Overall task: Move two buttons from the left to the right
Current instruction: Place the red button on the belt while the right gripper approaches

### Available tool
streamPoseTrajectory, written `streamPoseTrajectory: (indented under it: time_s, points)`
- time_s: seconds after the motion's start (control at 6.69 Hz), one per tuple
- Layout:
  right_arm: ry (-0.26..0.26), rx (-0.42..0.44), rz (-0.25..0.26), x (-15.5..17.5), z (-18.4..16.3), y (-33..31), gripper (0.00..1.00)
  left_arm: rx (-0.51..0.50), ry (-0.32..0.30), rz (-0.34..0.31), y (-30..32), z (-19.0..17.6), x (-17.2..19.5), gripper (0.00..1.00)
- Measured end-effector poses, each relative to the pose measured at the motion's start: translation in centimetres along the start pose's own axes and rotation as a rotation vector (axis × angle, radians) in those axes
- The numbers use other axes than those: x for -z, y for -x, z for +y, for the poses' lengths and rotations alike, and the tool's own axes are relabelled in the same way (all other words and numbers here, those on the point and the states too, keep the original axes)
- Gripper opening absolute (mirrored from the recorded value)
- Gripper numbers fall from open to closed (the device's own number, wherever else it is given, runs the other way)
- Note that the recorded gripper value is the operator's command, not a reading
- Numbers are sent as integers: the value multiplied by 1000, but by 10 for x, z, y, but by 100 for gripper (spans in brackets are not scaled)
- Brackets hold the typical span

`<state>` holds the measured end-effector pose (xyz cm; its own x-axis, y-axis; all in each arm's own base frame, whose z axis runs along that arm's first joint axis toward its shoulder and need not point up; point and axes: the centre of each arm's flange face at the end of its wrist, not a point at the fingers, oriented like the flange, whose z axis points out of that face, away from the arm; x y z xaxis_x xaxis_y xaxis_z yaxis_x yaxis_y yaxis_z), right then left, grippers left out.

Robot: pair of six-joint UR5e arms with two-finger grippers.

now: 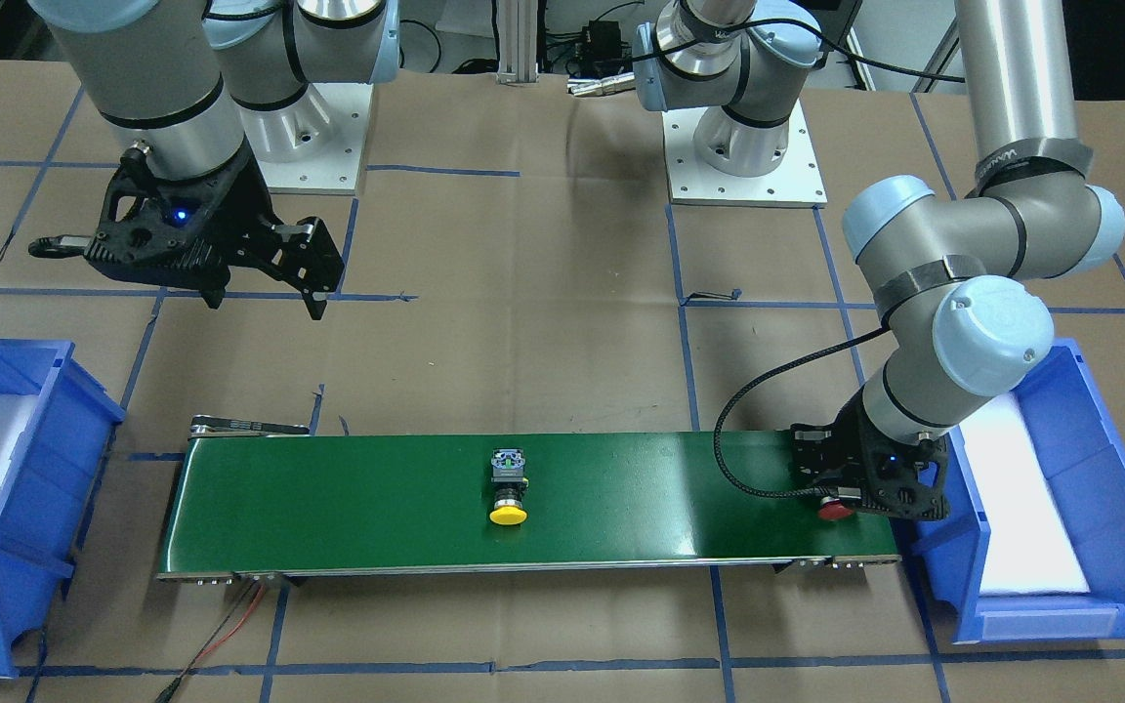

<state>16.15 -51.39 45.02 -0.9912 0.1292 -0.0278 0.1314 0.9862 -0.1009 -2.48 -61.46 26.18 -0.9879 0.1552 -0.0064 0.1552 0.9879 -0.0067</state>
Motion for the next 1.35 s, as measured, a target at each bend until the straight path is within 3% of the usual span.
streamPoseTrajectory:
  time_s: [0.3,0.45,0.6,1.05,1.35]
  points:
    - [-29,-1,-5,-4,-7,1,100,1,-11,-5,1,-3,-2,16]
    - [-36,-1,-8,-4,-8,2,100,1,-14,-6,1,-3,-1,85]
    - [-54,0,-12,-4,-10,2,100,2,-17,-6,1,-4,0,100]
    - [-102,-1,-18,-4,-16,3,100,3,-43,-13,3,-8,23,100]
    - [-117,-1,-20,-8,-22,4,100,5,-21,-7,6,-16,78,100]
